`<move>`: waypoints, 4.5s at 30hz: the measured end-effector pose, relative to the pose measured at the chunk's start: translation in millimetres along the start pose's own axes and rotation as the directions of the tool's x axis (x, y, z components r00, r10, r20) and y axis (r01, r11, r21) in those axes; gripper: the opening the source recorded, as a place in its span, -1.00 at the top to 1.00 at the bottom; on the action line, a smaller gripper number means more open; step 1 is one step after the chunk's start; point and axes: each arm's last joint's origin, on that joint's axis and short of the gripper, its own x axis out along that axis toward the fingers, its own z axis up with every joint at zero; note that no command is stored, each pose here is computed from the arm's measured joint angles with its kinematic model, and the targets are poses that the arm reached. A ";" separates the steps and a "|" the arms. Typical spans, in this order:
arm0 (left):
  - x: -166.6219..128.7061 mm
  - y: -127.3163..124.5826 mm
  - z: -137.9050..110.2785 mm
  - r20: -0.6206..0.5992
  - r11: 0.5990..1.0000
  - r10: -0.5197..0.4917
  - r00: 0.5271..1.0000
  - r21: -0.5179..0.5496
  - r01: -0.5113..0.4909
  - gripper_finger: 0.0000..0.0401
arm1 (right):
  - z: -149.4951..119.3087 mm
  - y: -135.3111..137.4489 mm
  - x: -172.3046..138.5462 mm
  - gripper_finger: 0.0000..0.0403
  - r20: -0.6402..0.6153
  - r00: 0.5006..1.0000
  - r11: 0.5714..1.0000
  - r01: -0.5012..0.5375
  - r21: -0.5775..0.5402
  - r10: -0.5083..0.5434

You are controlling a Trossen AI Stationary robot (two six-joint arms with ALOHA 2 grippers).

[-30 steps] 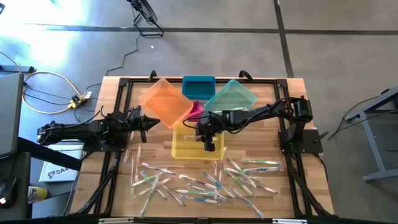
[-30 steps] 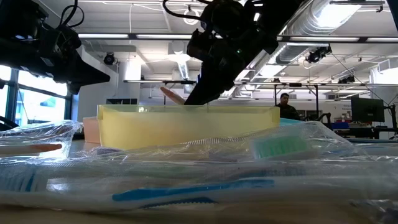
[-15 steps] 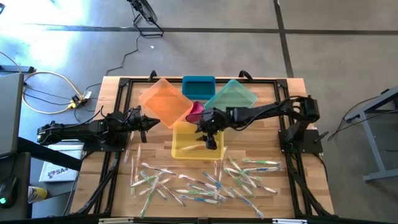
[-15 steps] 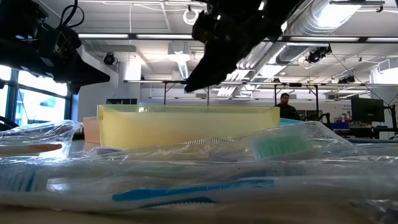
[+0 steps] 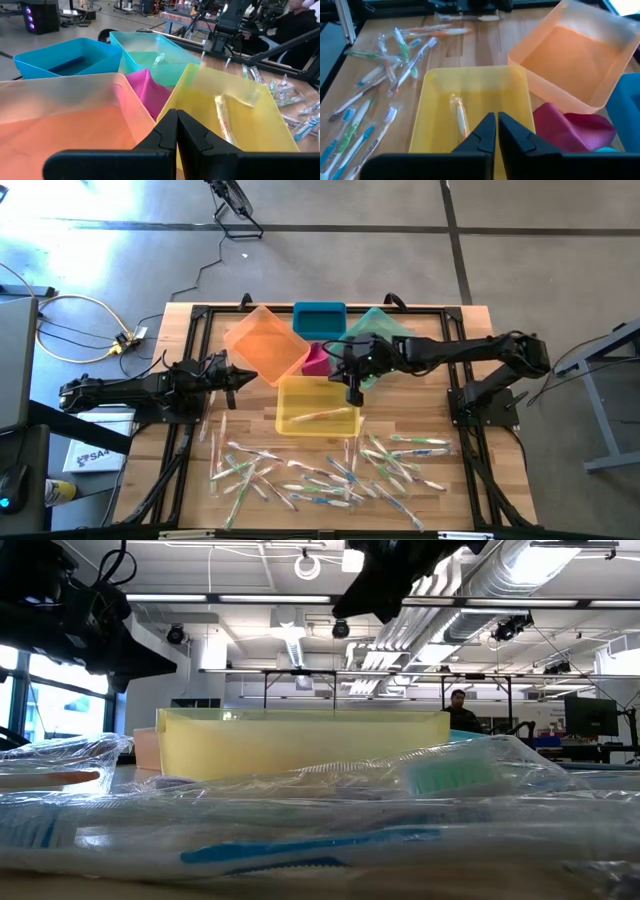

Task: Pick & Place Toothbrushes
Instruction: Put the green toothbrush into the green bin

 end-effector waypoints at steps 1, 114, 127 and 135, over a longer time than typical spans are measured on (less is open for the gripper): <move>0.0 0.0 0.0 0.000 1.000 0.000 1.000 0.000 0.000 1.00 | -0.3 0.0 0.0 0.96 -0.003 1.000 1.000 0.000 0.001 0.000; 0.2 -0.2 -0.4 -0.005 1.000 -0.006 1.000 0.027 0.006 1.00 | 16.8 -0.7 29.2 0.99 0.246 0.966 0.995 0.062 0.083 -0.080; 0.2 -0.1 -0.4 -0.005 1.000 -0.004 1.000 0.028 0.005 1.00 | 17.8 6.7 23.4 0.99 0.247 0.953 0.985 0.173 0.028 -0.174; 0.2 -0.1 -0.3 -0.005 1.000 -0.004 1.000 0.027 0.004 1.00 | 17.7 15.4 -4.5 0.99 0.195 0.964 0.983 0.181 0.004 -0.178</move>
